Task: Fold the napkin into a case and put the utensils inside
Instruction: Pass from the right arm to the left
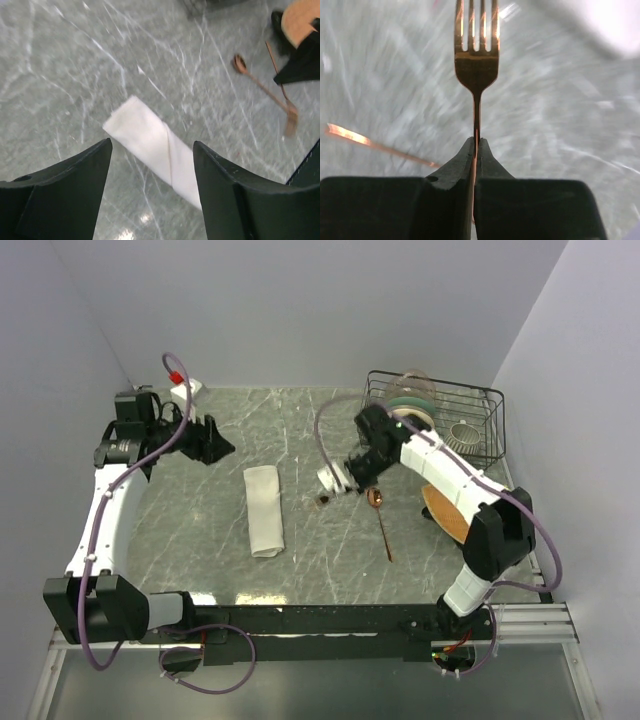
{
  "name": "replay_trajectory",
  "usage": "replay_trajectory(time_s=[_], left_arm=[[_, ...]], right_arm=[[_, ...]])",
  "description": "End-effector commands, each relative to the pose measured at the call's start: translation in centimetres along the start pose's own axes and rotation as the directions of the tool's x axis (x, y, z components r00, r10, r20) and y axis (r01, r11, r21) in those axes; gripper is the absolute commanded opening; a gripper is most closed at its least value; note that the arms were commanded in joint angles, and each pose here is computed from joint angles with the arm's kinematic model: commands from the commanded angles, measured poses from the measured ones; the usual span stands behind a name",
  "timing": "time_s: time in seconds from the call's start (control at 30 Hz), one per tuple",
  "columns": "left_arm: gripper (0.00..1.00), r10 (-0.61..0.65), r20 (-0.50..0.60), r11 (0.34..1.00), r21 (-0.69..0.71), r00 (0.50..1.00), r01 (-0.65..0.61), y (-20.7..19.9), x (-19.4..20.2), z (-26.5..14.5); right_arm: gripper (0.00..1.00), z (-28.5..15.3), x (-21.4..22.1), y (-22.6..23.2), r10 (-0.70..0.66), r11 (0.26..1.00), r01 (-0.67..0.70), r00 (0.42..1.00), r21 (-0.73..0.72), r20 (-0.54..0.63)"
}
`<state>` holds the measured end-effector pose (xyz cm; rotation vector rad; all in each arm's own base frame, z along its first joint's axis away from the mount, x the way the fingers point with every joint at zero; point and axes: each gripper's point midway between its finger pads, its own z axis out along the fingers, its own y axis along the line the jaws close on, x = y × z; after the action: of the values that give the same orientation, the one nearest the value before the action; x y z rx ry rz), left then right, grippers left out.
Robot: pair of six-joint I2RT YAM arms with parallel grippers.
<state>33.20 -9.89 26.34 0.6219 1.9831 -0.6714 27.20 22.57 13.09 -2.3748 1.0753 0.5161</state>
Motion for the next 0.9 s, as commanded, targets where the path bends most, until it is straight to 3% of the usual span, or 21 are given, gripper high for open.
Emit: replay_trajectory(time_s=[0.0, 0.03, 0.07, 0.1, 0.13, 0.17, 0.2, 0.23, 0.27, 0.3, 0.33, 0.37, 0.43, 0.47, 0.67, 0.87], left_arm=[[0.74, 0.017, 0.247, 0.997, -0.071, 0.969, 0.001, 0.2, -8.3, -3.1], [0.74, 0.017, 0.291, 0.999, -0.054, 0.957, -0.001, -0.4, -9.5, -4.0], [0.74, 0.020, 0.321, 0.999, -0.048, 0.947, -0.005, -0.6, -10.3, -4.6], [0.72, 0.017, 0.369, 0.999, -0.042, 0.929, -0.001, -0.8, -11.6, -5.4], [0.71, 0.013, 0.387, 1.000, -0.026, 0.922, -0.003, -1.3, -12.0, -5.8], [0.70, -0.027, 0.393, 0.999, 0.036, 0.919, 0.014, -2.3, -12.2, -5.9], [0.69, -0.030, 0.403, 0.997, 0.076, 0.915, -0.001, -3.1, -12.6, -6.0], [0.68, -0.049, 0.404, 0.993, 0.122, 0.914, -0.001, -3.8, -12.8, -6.0], [0.68, -0.118, 0.382, 0.972, 0.235, 0.917, 0.027, -5.8, -12.7, -6.1], [0.67, -0.158, 0.375, 0.962, 0.266, 0.913, 0.058, -6.0, -12.6, -5.9], [0.67, -0.132, 0.418, 0.960, 0.280, 0.899, 0.011, -6.7, -13.6, -6.4], [0.67, -0.202, 0.408, 0.942, 0.331, 0.890, 0.062, -7.6, -14.0, -6.5], [0.66, -0.213, 0.441, 0.932, 0.359, 0.872, 0.046, -8.5, -14.6, -6.7], [0.65, -0.276, 0.419, 0.910, 0.402, 0.865, 0.096, -9.2, -14.7, -6.5], [0.57, -0.390, 0.378, 0.851, 0.495, 0.840, 0.172, -10.1, -14.9, -5.0], [0.55, -0.426, 0.336, 0.801, 0.572, 0.840, 0.178, -11.5, -15.3, -4.1]], right_arm=[[0.00, -6.0, -9.6, -5.3, 0.228, 0.952, -0.280, 0.917, 0.123, 0.326], [0.00, -8.3, -11.3, -7.6, 0.228, 0.936, -0.310, 0.896, 0.168, 0.382], [0.00, -9.0, -12.4, -9.0, 0.338, 0.890, -0.441, 0.812, 0.120, 0.476], [0.00, -10.9, -13.8, -10.6, 0.344, 0.871, -0.475, 0.773, 0.126, 0.533], [0.00, -11.5, -14.8, -11.0, 0.479, 0.796, -0.605, 0.654, 0.025, 0.586], [0.00, -13.1, -15.8, -13.4, 0.425, 0.797, -0.601, 0.626, 0.057, 0.654], [0.00, -13.4, -16.6, -13.8, 0.455, 0.778, -0.629, 0.554, -0.008, 0.697], [0.00, -13.9, -17.8, -14.0, 0.625, 0.631, -0.749, 0.333, -0.205, 0.706], [0.00, -17.9, -20.5, -16.3, 0.418, 0.740, -0.666, 0.354, -0.088, 0.837], [0.00, -16.8, -19.8, -16.4, 0.466, 0.686, -0.705, 0.233, -0.182, 0.854], [0.00, -18.3, -21.3, -16.1, 0.551, 0.602, -0.713, 0.045, -0.359, 0.833], [0.00, -19.0, -21.8, -16.8, 0.510, 0.635, -0.685, 0.024, -0.357, 0.860], [0.00, -19.3, -22.7, -17.5, 0.550, 0.594, -0.675, -0.056, -0.437, 0.833], [0.00, -19.3, -22.9, -17.6, 0.547, 0.589, -0.676, -0.070, -0.443, 0.834], [0.00, -18.2, -24.9, -17.1, 0.578, 0.587, -0.645, -0.090, -0.490, 0.811], [0.00, -17.1, -25.7, -16.5, 0.597, 0.575, -0.640, -0.097, -0.509, 0.796]])
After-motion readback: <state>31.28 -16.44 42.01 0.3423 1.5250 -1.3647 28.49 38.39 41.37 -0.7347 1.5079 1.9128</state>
